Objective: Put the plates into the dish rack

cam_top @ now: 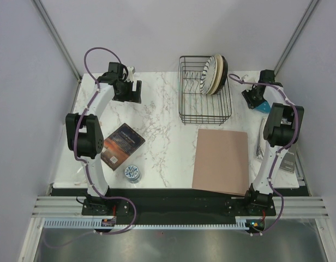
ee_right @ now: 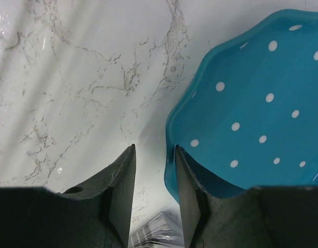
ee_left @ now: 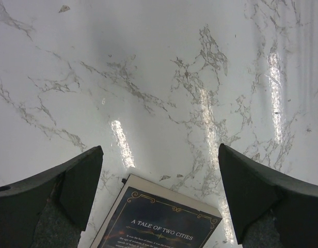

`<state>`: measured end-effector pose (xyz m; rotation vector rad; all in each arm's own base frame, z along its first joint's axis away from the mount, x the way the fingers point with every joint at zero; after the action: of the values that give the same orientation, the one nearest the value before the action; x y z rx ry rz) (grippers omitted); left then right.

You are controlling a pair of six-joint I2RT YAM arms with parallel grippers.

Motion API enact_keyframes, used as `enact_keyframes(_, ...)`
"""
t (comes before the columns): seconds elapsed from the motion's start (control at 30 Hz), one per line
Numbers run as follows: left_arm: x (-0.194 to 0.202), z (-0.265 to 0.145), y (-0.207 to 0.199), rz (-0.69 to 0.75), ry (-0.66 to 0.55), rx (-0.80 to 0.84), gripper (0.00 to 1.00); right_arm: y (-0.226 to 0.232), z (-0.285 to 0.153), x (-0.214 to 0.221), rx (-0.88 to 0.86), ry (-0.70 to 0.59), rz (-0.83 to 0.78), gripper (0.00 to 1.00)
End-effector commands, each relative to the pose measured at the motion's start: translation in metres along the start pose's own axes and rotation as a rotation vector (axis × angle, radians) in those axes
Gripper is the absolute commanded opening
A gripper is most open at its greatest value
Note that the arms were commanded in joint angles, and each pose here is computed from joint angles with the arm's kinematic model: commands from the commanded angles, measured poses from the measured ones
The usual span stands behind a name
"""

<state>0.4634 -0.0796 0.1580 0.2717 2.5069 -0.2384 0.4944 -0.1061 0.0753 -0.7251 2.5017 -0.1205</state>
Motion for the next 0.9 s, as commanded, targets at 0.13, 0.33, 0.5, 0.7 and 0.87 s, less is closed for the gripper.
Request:
enact_keyframes(0.13,0.004,0.014,0.012,0.06,0.029,-0.048,1.0,-0.012,0.014,0.0,0.058,-0.02,-0.037,0.26)
enact_keyframes(0.33,0.007,0.011,0.014,0.071,0.031,-0.062,1.0,-0.016,0.019,0.017,0.133,0.045,-0.042,0.21)
enact_keyframes(0.5,0.01,0.005,0.012,0.069,0.028,-0.053,1.0,-0.008,0.03,0.031,0.12,0.063,-0.046,0.2)
enact_keyframes(0.7,0.012,-0.007,0.012,0.085,0.015,-0.066,1.0,-0.006,0.022,0.027,0.13,0.032,-0.039,0.0)
enact_keyframes(0.87,0.008,-0.013,0.011,0.088,-0.009,-0.071,1.0,-0.005,-0.014,0.017,0.163,-0.035,-0.084,0.0)
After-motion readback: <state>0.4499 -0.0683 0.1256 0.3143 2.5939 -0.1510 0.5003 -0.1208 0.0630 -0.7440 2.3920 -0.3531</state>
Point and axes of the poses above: each gripper's point midway between its finger pads, its own z axis out along the fingers, its own y axis along the line the jaws close on, x = y × z, the point moved 4 cm from there along -z, back along the fingers, and after that the axes turned 1 degree about z, right-handed, at the moved point
